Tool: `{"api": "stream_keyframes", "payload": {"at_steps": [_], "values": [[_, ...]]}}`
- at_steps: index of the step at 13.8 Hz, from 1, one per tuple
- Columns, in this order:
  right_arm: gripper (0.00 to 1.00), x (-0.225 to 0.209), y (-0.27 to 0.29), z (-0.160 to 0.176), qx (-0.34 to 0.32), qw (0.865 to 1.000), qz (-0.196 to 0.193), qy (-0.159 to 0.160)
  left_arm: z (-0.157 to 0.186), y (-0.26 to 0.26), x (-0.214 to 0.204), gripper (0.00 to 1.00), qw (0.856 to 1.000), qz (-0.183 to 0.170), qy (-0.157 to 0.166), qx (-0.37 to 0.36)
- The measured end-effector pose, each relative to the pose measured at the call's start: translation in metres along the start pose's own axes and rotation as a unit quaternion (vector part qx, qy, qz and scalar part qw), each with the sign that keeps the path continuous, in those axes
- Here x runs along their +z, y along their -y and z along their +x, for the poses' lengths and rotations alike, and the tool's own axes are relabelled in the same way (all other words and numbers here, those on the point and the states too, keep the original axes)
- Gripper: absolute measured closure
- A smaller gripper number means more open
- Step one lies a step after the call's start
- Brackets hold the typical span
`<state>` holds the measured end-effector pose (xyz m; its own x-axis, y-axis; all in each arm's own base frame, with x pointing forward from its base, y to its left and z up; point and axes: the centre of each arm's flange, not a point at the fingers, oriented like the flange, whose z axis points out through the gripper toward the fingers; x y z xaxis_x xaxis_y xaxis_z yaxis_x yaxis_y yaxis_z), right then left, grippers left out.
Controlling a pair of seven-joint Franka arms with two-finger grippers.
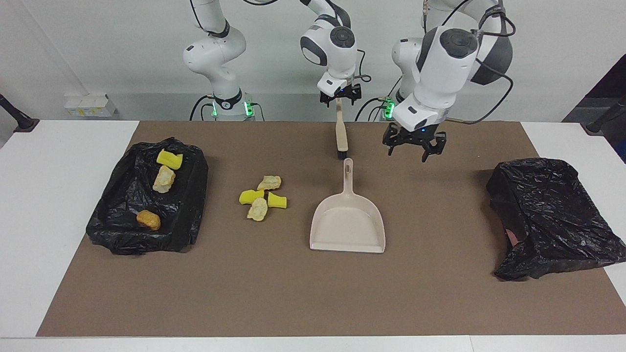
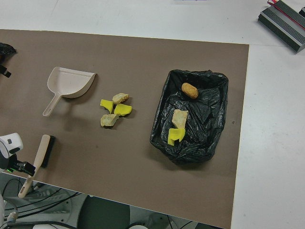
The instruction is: Sweep and dump trash in bin
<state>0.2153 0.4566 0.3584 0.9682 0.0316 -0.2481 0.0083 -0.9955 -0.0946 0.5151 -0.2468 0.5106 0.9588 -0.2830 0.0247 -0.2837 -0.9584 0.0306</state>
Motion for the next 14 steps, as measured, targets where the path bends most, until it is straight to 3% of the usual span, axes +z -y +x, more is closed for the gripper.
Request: {"api": "stream_keyframes", "payload": {"at_steps": [5,7,11,14], "values": [[0.0,0.035,-0.012,-0.015,0.001,1.0,-0.01,-0.002,-0.009,-0.065,0.078,0.0,1.0,-0.016,0.01,-0.018],[0.21,0.035,-0.012,-0.016,0.0,1.0,-0.011,-0.002,-0.006,-0.072,0.109,0.0,0.999,-0.012,0.013,-0.033],[0.72,0.032,-0.007,-0.018,-0.003,1.0,-0.007,-0.004,-0.01,-0.093,0.149,0.0,0.999,-0.014,0.011,-0.046],[0.74,0.029,-0.004,-0.014,-0.005,1.0,-0.008,0.001,-0.012,-0.095,0.156,0.05,0.999,-0.015,0.014,-0.05]]}}
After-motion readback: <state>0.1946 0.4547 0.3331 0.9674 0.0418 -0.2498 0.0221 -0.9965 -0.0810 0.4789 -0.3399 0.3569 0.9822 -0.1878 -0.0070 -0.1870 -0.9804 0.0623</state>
